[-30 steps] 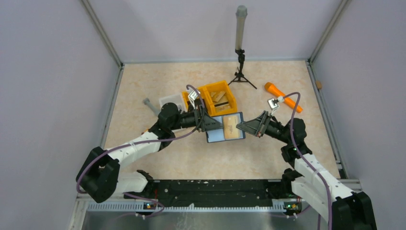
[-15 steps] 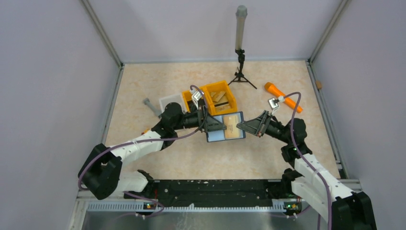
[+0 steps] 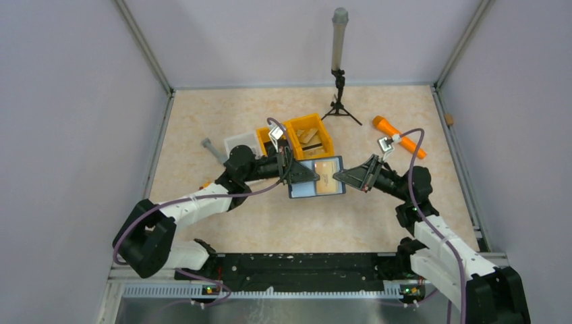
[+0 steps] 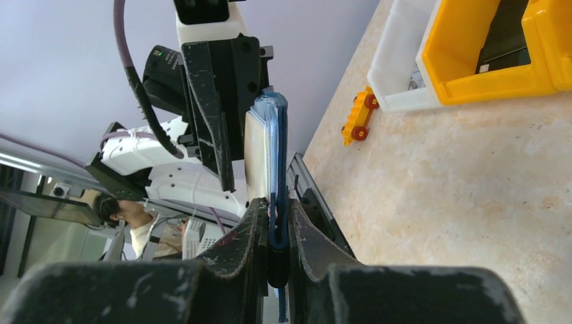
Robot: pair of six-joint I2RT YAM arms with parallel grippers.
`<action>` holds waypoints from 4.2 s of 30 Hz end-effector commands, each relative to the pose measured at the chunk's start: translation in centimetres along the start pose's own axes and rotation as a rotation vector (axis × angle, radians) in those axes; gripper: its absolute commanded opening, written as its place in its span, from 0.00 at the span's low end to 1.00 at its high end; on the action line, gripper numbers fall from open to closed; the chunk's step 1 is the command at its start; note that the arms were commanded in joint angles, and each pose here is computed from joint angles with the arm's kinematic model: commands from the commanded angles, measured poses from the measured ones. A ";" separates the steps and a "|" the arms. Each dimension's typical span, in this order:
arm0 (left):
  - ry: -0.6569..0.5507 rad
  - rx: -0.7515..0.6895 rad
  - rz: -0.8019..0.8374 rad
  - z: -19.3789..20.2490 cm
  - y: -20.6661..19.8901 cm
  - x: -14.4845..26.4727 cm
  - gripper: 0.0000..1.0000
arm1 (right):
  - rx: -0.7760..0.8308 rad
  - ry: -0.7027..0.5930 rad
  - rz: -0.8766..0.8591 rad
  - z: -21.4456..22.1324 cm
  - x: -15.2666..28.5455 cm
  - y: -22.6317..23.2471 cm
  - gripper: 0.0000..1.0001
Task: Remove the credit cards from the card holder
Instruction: Remove the credit card from the card holder, then place the credit card in the storage box.
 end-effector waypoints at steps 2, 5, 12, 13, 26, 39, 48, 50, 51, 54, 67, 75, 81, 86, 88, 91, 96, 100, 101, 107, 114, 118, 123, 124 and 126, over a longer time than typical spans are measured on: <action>-0.030 -0.092 0.173 -1.2 -3.7 -0.7 0.24 | 0.046 0.025 -0.048 0.0 -0.2 1.4 0.00; -0.022 -0.095 0.172 -1.2 -3.7 -1.1 0.25 | 0.044 0.026 -0.052 0.0 -0.2 1.5 0.00; -0.019 -0.097 0.167 -1.1 -3.5 -1.2 0.23 | 0.048 0.026 -0.053 0.0 -0.1 1.6 0.00; -0.023 -0.100 0.167 -1.1 -3.6 -1.1 0.19 | 0.048 0.024 -0.051 0.0 -0.1 1.5 0.00; -0.048 -0.120 0.182 -1.1 -4.2 0.5 0.06 | 0.046 0.016 -0.050 -0.2 -0.2 1.6 0.02; -0.044 -0.113 0.165 -1.0 -3.4 0.7 0.00 | 0.041 0.029 -0.121 -0.2 -0.2 3.1 0.12; -0.055 -0.106 0.156 -1.2 -2.9 1.4 0.00 | 0.019 0.016 -0.128 -0.6 0.0 2.9 0.03; -0.055 -0.104 0.153 -1.2 -2.8 1.5 0.00 | 0.020 0.017 -0.130 -0.6 0.0 2.9 0.03; -0.053 -0.102 0.153 -1.2 -2.8 1.4 0.00 | 0.020 0.017 -0.129 -0.6 0.0 2.9 0.03; -0.050 -0.099 0.155 -1.2 -2.7 1.3 0.00 | 0.020 0.019 -0.129 -0.6 0.0 2.9 0.02; -0.042 -0.081 0.166 -1.3 -2.5 1.0 0.00 | 0.022 0.038 -0.124 -0.4 0.0 2.8 0.00; -0.028 -0.094 0.010 -1.2 0.1 3.0 0.00 | 0.023 -0.001 -0.087 -1.2 0.3 2.2 0.00; 0.009 -0.107 -0.188 -0.9 3.2 4.7 0.00 | 0.028 -0.022 -0.035 -1.9 0.5 1.3 0.00; 0.024 -0.108 -0.299 -0.9 4.8 6.1 0.00 | 0.080 -0.067 0.088 -3.0 0.5 -0.5 0.00; 0.008 -0.112 -0.395 -1.4 6.1 6.8 0.00 | 0.138 -0.103 0.160 -3.9 0.7 -1.0 0.00; 0.011 -0.114 -0.567 -2.0 8.3 8.0 0.00 | 0.246 -0.174 0.298 -5.5 1.7 -1.7 0.00; 0.061 -0.127 -0.671 -3.1 10.3 7.4 0.00 | 0.398 -0.286 0.474 -7.4 4.3 -1.5 0.00; 0.184 -0.241 -0.941 -4.9 13.1 7.2 0.00 | 0.471 -0.389 0.569 -8.5 6.5 -1.2 0.00; 0.211 -0.293 -1.001 -5.8 13.5 6.8 0.00 | 0.477 -0.429 0.592 -8.9 7.1 -1.2 0.00; 0.368 -0.681 -1.238 -11.6 14.3 3.9 0.00 | 0.531 -0.534 0.606 -9.3 9.1 0.0 0.00; 0.576 -1.014 -1.447 -14.7 17.7 0.9 0.00 | 0.532 -0.594 0.641 -9.2 10.5 0.1 0.00; 0.742 -1.230 -1.594 -14.9 20.2 -0.2 0.00 | 0.541 -0.638 0.641 -9.1 11.4 0.4 0.00; 0.789 -1.322 -1.593 -14.7 22.8 -1.8 0.00 | 0.548 -0.654 0.644 -8.9 11.9 0.7 0.00; 0.786 -1.324 -1.573 -14.5 23.2 -2.2 0.00 | 0.547 -0.673 0.657 -9.1 12.2 0.6 0.00; 0.774 -1.326 -1.540 -14.0 23.9 -3.0 0.00 | 0.548 -0.684 0.660 -9.0 12.5 0.6 0.00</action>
Point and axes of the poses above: each gripper's point midway between its finger pads, its own x axis back along the fingers, its own y axis along the line the jaws close on, z = x × y, the point moved 1 cm from there along x, back along the fingers, and after that the axes turned 11 degrees about -x, right-handed, at the moved point
